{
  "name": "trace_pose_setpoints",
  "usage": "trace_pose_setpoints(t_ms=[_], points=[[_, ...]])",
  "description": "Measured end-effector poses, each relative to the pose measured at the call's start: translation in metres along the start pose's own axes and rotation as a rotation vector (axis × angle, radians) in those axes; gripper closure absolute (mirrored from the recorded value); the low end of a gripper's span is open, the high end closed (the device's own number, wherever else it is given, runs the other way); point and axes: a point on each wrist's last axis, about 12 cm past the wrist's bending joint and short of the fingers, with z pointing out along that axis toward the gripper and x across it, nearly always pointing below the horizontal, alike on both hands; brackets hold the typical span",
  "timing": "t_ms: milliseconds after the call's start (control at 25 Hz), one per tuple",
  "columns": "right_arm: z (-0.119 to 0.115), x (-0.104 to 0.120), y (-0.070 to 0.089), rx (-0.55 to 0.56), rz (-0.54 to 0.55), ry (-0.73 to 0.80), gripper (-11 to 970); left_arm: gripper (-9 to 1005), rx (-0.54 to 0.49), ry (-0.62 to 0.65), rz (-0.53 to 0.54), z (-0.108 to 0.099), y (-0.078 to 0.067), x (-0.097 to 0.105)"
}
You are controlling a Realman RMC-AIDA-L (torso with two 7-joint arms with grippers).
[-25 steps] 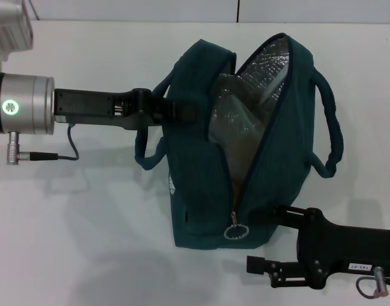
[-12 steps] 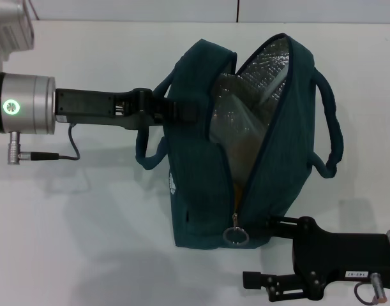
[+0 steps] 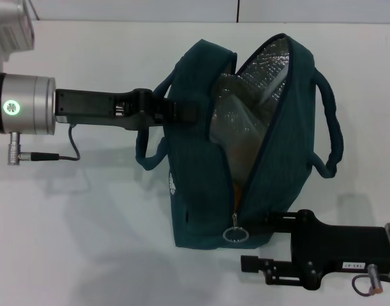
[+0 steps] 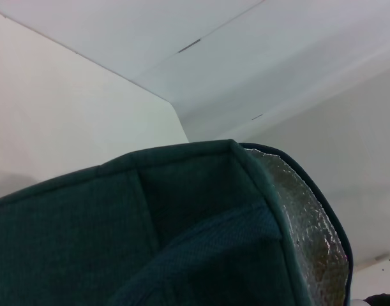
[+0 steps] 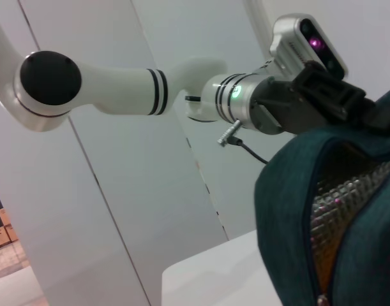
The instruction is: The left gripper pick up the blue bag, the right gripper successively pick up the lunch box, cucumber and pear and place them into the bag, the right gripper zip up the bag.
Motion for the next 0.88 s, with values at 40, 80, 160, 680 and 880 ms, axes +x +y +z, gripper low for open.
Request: trace_pose_setpoints(t_ms=[40,80,160,680,880], points=[[0.0003,-0.0008,-0.0011,0.002,0.002,0.002,235,913,0.0,0.0,-0.001,-0.0002,0.0002,0.0003],[0.0008,-0.0018,-0.0024,0.003,0.002,0.005,258,913,0.0,-0.001,-0.001,-0.0002,0.0002,0.0005],[0.0018,-0.0029,-0.0039,0.001,0.003,0.012,303,913,0.0,-0.001,-0.002,-0.0002,0.0003,0.0006],[0.0024,-0.0039,-0.0059,0.009,-0.001,0.016,785,912,0.005,0.004,0.0,0.0001,-0.0005,0.0008],[0.0024,-0.0039,-0.0061,0.01,0.0,0.016,926,911,0.006,0.005,0.002,0.0001,-0.0005,0.0009]])
